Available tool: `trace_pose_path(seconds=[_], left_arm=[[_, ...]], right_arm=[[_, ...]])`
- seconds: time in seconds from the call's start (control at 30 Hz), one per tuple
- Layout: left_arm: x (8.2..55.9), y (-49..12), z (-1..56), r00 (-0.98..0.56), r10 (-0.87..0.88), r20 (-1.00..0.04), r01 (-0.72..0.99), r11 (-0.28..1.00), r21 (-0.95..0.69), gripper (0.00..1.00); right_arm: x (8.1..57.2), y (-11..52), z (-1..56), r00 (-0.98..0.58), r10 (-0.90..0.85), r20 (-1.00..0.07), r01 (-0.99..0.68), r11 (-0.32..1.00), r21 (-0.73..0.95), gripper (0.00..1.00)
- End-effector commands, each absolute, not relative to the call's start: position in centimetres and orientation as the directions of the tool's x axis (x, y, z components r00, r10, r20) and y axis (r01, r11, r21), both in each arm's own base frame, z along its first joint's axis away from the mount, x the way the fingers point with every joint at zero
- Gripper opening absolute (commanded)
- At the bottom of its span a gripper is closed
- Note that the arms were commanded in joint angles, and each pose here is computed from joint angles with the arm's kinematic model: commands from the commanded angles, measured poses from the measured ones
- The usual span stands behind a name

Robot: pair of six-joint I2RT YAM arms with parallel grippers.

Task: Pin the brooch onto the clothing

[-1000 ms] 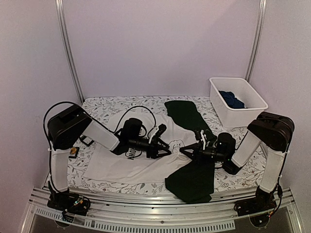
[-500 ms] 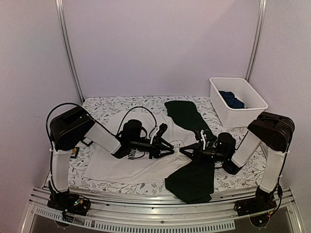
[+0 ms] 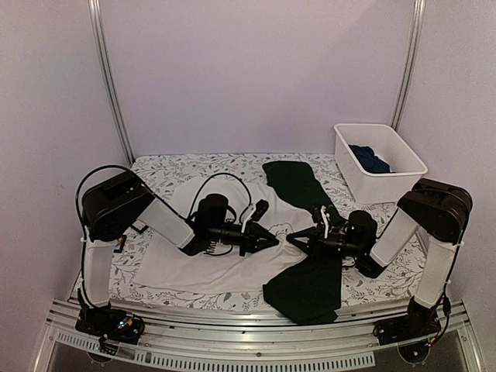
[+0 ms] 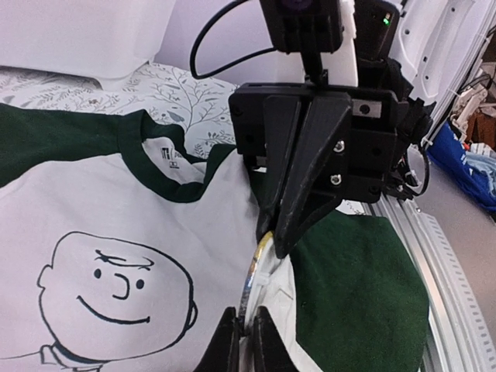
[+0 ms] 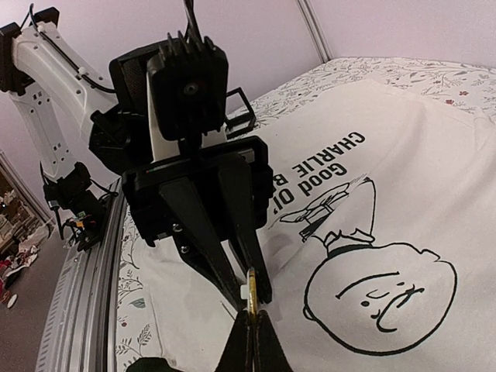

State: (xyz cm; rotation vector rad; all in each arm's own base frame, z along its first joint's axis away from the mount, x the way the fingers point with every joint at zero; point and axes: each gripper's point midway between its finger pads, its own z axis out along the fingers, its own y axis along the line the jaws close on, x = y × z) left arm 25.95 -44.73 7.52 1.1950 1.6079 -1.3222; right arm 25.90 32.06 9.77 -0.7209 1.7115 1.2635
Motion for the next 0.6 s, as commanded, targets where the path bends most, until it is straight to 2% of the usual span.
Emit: trace_pose_path(seconds=[0.0,0.2,0.33,0.57], left_arm=[[25.2,-44.9,7.1,-0.293,0.212,-0.932,0.955,0.020,-0.296,0.00],[25.2,-44.8,7.7,-0.272,0.201,-0.941,0.961,0.015,-0.275,0.00],[25.7,-44.4,8.5,-0.298,0.211,-0.931,0.954,0.040,-0.297,0.00],[26.0,-43.3,9.0,-0.372,0.278,-0.886,0.928,0.074,-0.366,0.00]], right_arm=[[25.6,32.0,17.4,-0.202,0.226,-0.953,-0.939,0.231,0.254,0.00],[25.4,31.9,16.5,-0.225,0.191,-0.955,-0.943,0.204,0.263,0.00],[26.2,30.6,15.9,-0.254,0.156,-0.954,-0.933,0.221,0.285,0.28],[26.6,30.9,14.2,-0.238,-0.018,-0.971,-0.941,0.250,0.226,0.67]])
